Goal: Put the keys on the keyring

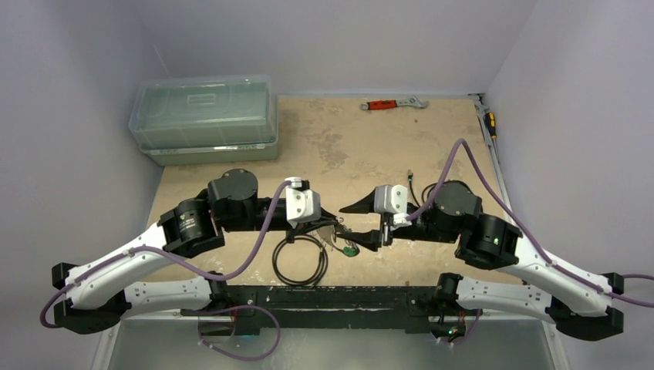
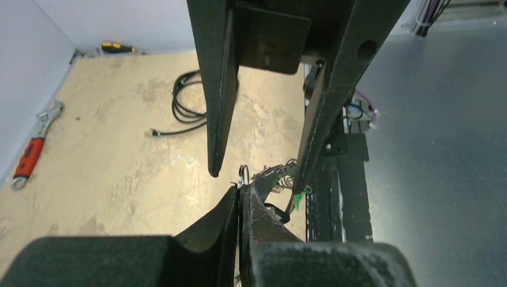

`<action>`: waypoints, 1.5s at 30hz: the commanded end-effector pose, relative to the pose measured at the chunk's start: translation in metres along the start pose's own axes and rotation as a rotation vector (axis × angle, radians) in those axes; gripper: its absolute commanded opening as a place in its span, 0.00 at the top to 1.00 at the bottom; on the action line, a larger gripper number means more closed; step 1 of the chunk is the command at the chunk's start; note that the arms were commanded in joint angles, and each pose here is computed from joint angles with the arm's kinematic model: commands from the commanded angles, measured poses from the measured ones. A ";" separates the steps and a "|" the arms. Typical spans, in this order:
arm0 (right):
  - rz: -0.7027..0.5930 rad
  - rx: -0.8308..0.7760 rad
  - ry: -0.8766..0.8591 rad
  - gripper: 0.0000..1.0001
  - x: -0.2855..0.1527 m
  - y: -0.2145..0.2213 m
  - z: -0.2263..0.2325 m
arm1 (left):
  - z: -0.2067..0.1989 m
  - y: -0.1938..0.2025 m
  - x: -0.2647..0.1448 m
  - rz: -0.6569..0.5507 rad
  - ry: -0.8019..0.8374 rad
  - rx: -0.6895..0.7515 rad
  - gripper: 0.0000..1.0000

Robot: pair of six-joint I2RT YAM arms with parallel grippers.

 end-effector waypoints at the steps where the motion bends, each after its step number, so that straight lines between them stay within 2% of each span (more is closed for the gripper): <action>1: 0.052 -0.027 0.000 0.49 -0.004 -0.006 0.000 | 0.002 0.000 -0.007 0.071 0.018 0.038 1.00; 12: 0.115 -0.018 0.012 0.60 0.002 0.008 -0.004 | 0.000 0.007 0.000 0.124 0.074 0.054 1.00; 23: 0.189 -0.003 0.042 0.74 0.014 0.025 -0.011 | -0.002 0.004 0.000 0.098 0.096 0.068 1.00; 27: 0.193 -0.005 0.052 0.91 0.015 0.026 -0.012 | -0.003 0.006 -0.001 0.105 0.092 0.075 1.00; 30: 0.195 -0.006 0.052 0.98 0.015 0.027 -0.013 | -0.004 0.006 -0.002 0.102 0.101 0.076 1.00; 39: 0.170 -0.029 0.052 1.00 0.015 0.024 -0.013 | -0.007 0.005 0.001 0.085 0.131 0.084 1.00; 40: 0.155 -0.031 0.054 1.00 0.014 0.022 -0.013 | -0.006 0.004 0.002 0.072 0.125 0.088 0.92; 41: 0.139 -0.034 0.059 1.00 0.013 0.019 -0.013 | -0.006 0.004 0.001 0.057 0.113 0.093 0.72; 43: 0.108 -0.040 0.076 1.00 0.010 0.014 -0.015 | -0.004 0.003 -0.003 0.013 0.057 0.100 0.38; 45: 0.066 -0.048 0.101 1.00 0.005 0.007 -0.016 | -0.001 0.003 -0.009 -0.038 -0.010 0.113 0.21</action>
Point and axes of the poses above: each gripper's point midway between its finger pads, its own x axis out along the fingers, its own z axis along the line the jaws close on, y = z × x, the point moved 5 cm from there along -x, back along the fingers, and after that the axes turned 13 degrees about x, right-handed, at the moved point
